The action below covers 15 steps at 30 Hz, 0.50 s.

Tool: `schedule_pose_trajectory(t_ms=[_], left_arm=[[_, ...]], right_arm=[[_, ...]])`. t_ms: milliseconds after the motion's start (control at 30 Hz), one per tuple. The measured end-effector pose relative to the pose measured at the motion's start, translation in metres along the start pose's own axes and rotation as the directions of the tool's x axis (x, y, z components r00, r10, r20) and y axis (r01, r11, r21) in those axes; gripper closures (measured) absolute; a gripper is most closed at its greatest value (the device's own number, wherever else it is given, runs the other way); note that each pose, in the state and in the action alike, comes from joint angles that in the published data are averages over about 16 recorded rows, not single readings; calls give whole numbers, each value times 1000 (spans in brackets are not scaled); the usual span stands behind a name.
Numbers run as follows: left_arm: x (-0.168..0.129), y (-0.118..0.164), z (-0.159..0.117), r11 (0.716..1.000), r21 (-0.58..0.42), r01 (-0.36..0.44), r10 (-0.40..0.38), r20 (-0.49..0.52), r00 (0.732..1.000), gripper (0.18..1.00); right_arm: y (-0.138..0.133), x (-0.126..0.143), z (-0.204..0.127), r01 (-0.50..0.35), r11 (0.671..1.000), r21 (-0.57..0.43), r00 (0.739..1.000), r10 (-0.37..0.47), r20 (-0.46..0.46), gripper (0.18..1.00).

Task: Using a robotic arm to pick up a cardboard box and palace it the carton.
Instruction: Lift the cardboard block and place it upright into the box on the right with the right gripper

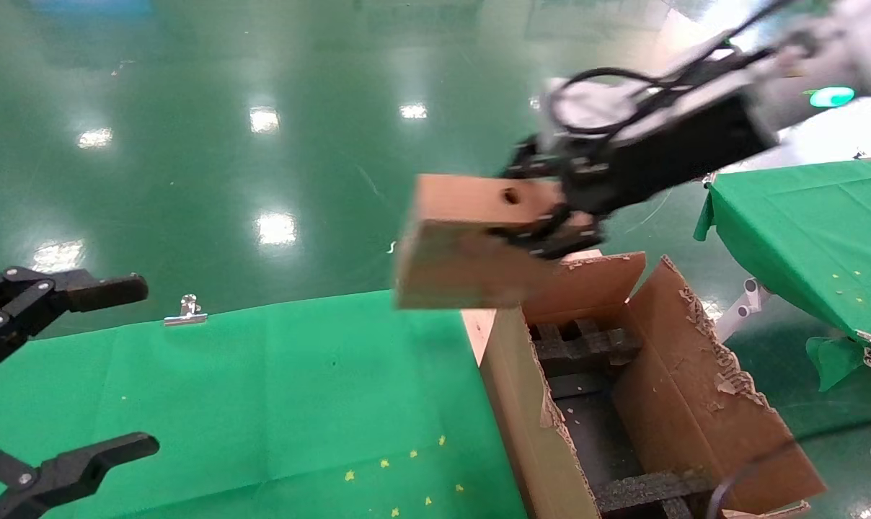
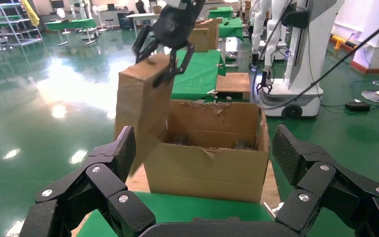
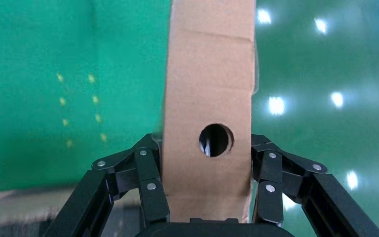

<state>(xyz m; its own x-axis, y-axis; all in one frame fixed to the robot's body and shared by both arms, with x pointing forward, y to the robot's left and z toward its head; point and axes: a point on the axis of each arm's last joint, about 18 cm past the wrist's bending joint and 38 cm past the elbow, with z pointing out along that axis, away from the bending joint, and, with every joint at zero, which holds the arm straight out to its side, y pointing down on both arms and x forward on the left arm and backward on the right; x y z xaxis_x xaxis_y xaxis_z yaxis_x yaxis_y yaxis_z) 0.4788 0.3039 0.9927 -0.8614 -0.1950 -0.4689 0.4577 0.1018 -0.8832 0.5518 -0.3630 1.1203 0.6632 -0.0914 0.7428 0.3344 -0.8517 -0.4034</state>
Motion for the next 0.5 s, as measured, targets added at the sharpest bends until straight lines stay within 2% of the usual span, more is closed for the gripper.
schedule_pose_trajectory(t_ms=[233,500], left_arm=[[0,0,0,1000,0,0,0,0,1000,183],[0,0,0,1000,0,0,0,0,1000,183]], right_arm=[[57,-21,-53,-115,988,-107,991,107,-83,837],[112,-61,-91,-258,950,-177,961,234,-145,838]])
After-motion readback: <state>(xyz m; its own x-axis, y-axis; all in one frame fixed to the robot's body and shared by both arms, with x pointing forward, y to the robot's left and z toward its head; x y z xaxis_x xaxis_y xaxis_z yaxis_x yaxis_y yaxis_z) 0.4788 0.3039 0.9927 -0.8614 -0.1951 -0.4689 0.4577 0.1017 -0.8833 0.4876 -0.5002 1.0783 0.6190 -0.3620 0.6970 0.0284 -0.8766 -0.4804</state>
